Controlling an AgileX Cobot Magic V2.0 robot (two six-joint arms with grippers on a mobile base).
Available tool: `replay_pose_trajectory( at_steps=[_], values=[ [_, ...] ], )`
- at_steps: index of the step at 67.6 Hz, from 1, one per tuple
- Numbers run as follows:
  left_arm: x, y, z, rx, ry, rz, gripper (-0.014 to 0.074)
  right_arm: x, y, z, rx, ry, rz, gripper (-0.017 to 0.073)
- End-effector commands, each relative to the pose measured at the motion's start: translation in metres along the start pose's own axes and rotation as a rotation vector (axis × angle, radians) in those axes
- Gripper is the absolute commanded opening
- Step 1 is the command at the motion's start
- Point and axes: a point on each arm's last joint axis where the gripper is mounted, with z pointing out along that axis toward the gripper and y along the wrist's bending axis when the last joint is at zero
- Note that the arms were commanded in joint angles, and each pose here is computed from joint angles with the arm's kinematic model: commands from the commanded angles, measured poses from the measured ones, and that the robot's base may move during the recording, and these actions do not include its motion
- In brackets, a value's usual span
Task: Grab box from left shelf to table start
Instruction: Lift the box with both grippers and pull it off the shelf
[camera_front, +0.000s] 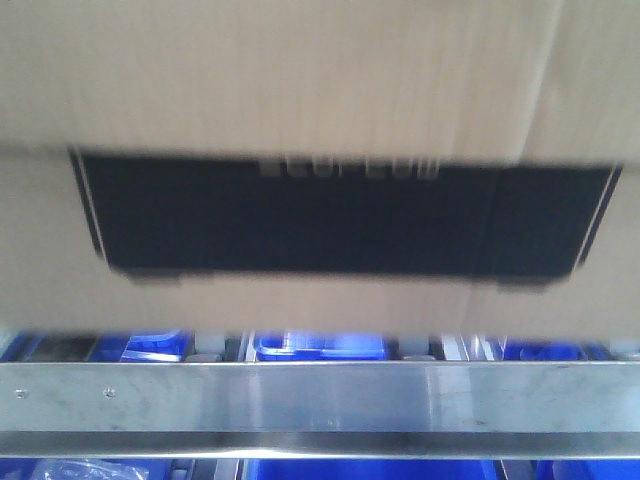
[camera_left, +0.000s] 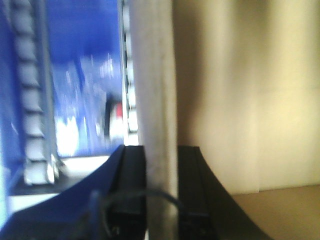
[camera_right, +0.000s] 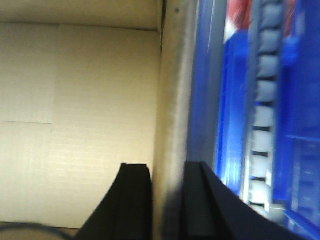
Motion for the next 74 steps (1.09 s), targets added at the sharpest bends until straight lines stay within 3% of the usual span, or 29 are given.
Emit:
replay_pose_trajectory(
  at_steps=[1, 6, 20, 43, 74],
  values=[
    [0.002, -0.006, -0.048, 0.085, -0.188, 0.0, -0.0091, -0.008, 0.005, -0.042, -0.026, -0.213, -0.007, 0.0058],
    [0.009, -0.006, -0.063, 0.072, -0.232, 0.02, -0.0091, 0.0, 0.008, -0.057, -0.048, -0.257, 0.001, 0.0058],
    [0.036, 0.002, -0.07, 0.032, -0.262, 0.014, -0.0091, 0.03, 0.01, -0.07, -0.066, -0.279, 0.01, 0.0058],
    [0.095, 0.015, -0.064, 0.091, -0.369, -0.006, -0.0091, 0.083, 0.016, -0.06, -0.117, -0.262, 0.0, 0.0058],
    [0.158, 0.037, -0.114, 0.197, -0.589, -0.052, -0.0091, 0.116, 0.03, -0.115, -0.283, -0.486, -0.008, 0.0058]
  ],
)
